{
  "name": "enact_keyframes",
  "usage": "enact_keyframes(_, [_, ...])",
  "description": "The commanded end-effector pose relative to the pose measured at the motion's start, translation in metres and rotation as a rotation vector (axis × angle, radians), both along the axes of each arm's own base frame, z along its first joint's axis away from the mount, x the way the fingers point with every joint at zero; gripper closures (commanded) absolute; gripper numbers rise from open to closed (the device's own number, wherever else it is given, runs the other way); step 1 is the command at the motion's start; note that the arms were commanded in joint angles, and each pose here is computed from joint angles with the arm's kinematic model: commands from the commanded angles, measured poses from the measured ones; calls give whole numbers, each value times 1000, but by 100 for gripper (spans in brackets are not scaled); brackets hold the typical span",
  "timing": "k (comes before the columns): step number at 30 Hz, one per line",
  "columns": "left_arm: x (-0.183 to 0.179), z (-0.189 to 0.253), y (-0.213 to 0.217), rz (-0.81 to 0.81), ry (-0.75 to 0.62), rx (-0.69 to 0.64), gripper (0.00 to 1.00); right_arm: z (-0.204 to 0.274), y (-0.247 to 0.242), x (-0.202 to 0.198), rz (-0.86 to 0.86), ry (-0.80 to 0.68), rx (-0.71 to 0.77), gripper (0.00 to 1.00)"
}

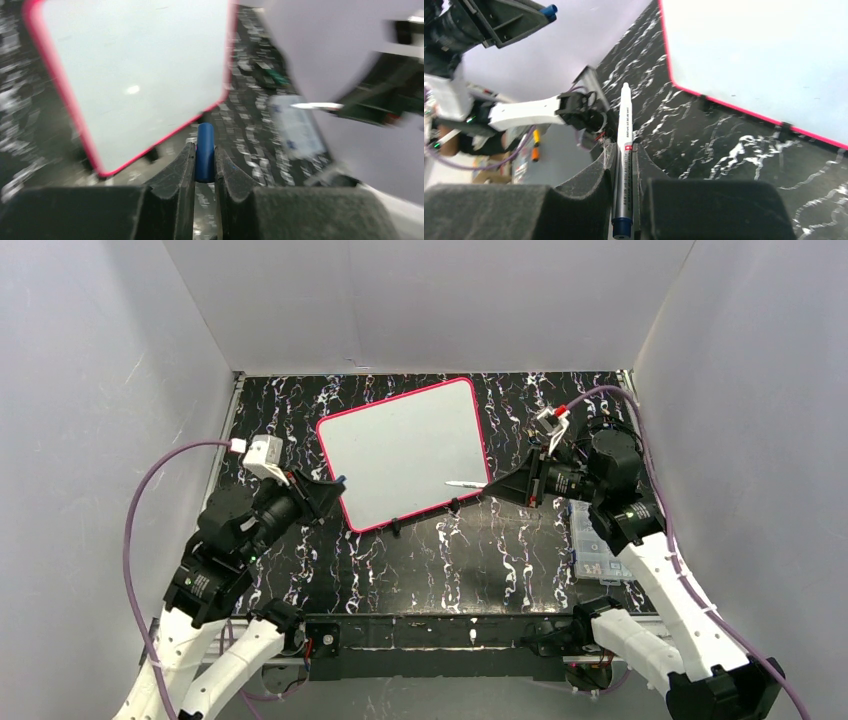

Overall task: Write a sentence on the whiteboard
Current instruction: Place the pen cap at the center of the board.

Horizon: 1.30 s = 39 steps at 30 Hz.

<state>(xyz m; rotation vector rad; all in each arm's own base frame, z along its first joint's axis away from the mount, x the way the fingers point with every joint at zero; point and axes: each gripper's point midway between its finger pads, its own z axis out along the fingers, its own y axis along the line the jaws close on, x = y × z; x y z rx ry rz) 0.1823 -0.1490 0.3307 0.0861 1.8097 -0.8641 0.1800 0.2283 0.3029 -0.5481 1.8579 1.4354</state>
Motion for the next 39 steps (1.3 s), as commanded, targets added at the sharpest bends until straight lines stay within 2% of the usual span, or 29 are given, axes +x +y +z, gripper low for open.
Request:
enact_keyframes(1, [30, -83, 81, 453, 217, 298, 100, 9, -16, 26, -199, -126, -43, 99])
enact_keyframes(6, [48, -139, 91, 575, 299, 307, 100, 12, -20, 30, -246, -171, -29, 99])
enact_keyframes(10, [56, -182, 101, 659, 384, 371, 100, 6, -21, 30, -245, -182, -38, 99])
enact_keyframes(13, [62, -200, 108, 711, 379, 393, 100, 2, -20, 29, -234, -182, -41, 99])
enact_keyframes(15, [69, -207, 108, 720, 378, 390, 100, -1, -20, 29, -232, -184, -45, 99])
enact_keyframes(22, [83, -245, 104, 675, 521, 361, 100, -19, -18, 33, -216, -158, -66, 99])
enact_keyframes(25, [82, -260, 104, 655, 602, 345, 100, -19, -17, 34, -215, -163, -70, 99])
enact_keyframes(29, [79, -274, 106, 651, 639, 355, 100, -24, -18, 35, -216, -165, -79, 99])
enact_keyframes(35, [69, -298, 107, 663, 707, 323, 92, -29, -17, 37, -212, -147, -87, 99])
enact_keyframes(39, [68, -300, 111, 679, 714, 295, 75, -30, -17, 39, -219, -140, -93, 99])
